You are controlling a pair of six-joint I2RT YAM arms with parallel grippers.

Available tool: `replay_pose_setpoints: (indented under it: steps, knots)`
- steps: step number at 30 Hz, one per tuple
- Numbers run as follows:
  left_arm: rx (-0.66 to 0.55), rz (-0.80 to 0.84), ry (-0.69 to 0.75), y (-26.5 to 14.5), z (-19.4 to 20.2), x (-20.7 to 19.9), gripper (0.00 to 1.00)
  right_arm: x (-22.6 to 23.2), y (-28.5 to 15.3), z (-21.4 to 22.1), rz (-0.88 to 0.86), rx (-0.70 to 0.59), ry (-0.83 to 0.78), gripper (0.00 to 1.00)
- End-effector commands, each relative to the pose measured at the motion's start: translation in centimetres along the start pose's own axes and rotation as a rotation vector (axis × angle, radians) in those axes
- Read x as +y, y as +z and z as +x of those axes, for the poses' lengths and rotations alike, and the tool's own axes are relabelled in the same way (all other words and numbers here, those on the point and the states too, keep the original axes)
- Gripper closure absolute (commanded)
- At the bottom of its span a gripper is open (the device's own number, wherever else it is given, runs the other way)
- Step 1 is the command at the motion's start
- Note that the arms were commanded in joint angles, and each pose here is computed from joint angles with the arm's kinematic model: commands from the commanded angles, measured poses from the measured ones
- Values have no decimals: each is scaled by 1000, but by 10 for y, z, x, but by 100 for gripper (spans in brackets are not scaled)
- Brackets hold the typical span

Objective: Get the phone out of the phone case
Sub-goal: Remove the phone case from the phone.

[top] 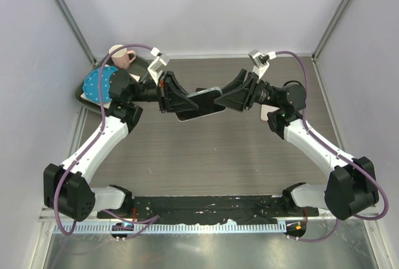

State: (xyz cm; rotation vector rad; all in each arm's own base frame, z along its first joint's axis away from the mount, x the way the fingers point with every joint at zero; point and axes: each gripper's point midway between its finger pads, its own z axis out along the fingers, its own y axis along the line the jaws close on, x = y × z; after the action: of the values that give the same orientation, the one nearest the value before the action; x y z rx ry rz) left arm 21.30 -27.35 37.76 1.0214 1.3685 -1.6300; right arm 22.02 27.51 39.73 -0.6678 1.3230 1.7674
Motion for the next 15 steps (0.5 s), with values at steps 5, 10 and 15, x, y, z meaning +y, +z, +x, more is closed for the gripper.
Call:
replay_pose_setpoints:
  steps: [5,10,15]
  knots:
    - [-88,-91,33,0,-19,14,100,6,4,2,-27,14,-121,49]
    - [-109,-134,-4,0,-16,27,100,-11,10,2,24,34,-166,50]
    - [-109,-138,-16,0,-14,29,100,-27,14,6,70,50,-154,67]
